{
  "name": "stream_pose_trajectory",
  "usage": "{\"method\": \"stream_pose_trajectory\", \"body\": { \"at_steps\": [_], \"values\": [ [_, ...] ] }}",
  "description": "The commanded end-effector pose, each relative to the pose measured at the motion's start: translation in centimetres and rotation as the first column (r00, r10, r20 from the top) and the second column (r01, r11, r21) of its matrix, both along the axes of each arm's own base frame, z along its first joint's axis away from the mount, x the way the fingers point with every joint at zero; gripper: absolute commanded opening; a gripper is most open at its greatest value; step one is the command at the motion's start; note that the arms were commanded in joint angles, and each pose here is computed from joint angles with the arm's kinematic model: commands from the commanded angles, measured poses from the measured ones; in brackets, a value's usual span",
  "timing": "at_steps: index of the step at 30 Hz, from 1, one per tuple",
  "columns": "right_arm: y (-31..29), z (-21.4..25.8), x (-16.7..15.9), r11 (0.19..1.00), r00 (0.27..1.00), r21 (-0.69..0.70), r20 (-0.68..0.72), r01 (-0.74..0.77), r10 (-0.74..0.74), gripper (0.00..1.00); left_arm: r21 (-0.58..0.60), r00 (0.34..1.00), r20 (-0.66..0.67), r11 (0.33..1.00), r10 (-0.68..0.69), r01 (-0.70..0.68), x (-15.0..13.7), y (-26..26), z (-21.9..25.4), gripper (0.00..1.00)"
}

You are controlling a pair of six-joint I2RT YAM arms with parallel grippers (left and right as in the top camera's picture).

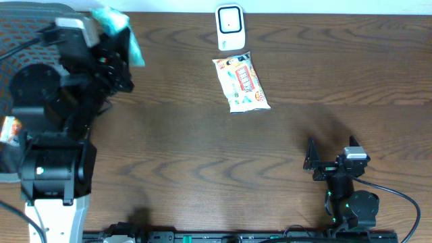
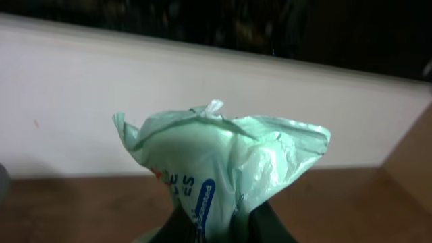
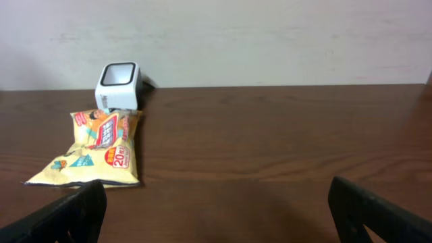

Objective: Scan the item barcode
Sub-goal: 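Grasp the mint-green wrapped pack and lift it out of the basket, then carry the mint-green pack right and set it beside the chip bag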

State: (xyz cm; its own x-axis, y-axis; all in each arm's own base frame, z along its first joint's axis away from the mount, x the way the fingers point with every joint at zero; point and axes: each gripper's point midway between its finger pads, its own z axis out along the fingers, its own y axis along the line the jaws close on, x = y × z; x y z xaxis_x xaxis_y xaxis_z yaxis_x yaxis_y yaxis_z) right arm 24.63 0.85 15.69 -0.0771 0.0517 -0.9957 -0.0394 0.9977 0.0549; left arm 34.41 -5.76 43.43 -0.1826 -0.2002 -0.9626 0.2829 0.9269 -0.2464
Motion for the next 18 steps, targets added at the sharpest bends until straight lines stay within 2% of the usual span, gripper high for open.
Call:
{"method": "stream_pose_trajectory", "body": {
  "at_steps": [1, 6, 13, 18],
  "values": [
    [0.3, -0.1, 0.0, 1.000, 1.000, 0.014, -0.001, -0.013, 0.013, 0.99, 0.054, 0.998, -0.052, 0.997, -0.044, 0.047, 0.4, -0.8, -1.7, 0.07],
    [0.3, -0.1, 0.0, 1.000, 1.000, 0.014, -0.001, -0.013, 0.013, 0.99, 0.056, 0.980, -0.179, 0.994, -0.082, 0.093, 0.6, -1.4, -5.1, 0.08],
    [0.3, -0.1, 0.0, 1.000, 1.000, 0.014, -0.001, -0.013, 0.013, 0.99, 0.020, 0.912, -0.350, 0.971, -0.215, 0.237, -0.3, -3.4, -9.6, 0.07],
    [0.3, -0.1, 0.0, 1.000, 1.000, 0.014, -0.001, -0.013, 0.013, 0.99, 0.009, 0.867, -0.444, 0.966, -0.227, 0.258, -0.8, -3.5, -12.1, 0.07]
  ]
}}
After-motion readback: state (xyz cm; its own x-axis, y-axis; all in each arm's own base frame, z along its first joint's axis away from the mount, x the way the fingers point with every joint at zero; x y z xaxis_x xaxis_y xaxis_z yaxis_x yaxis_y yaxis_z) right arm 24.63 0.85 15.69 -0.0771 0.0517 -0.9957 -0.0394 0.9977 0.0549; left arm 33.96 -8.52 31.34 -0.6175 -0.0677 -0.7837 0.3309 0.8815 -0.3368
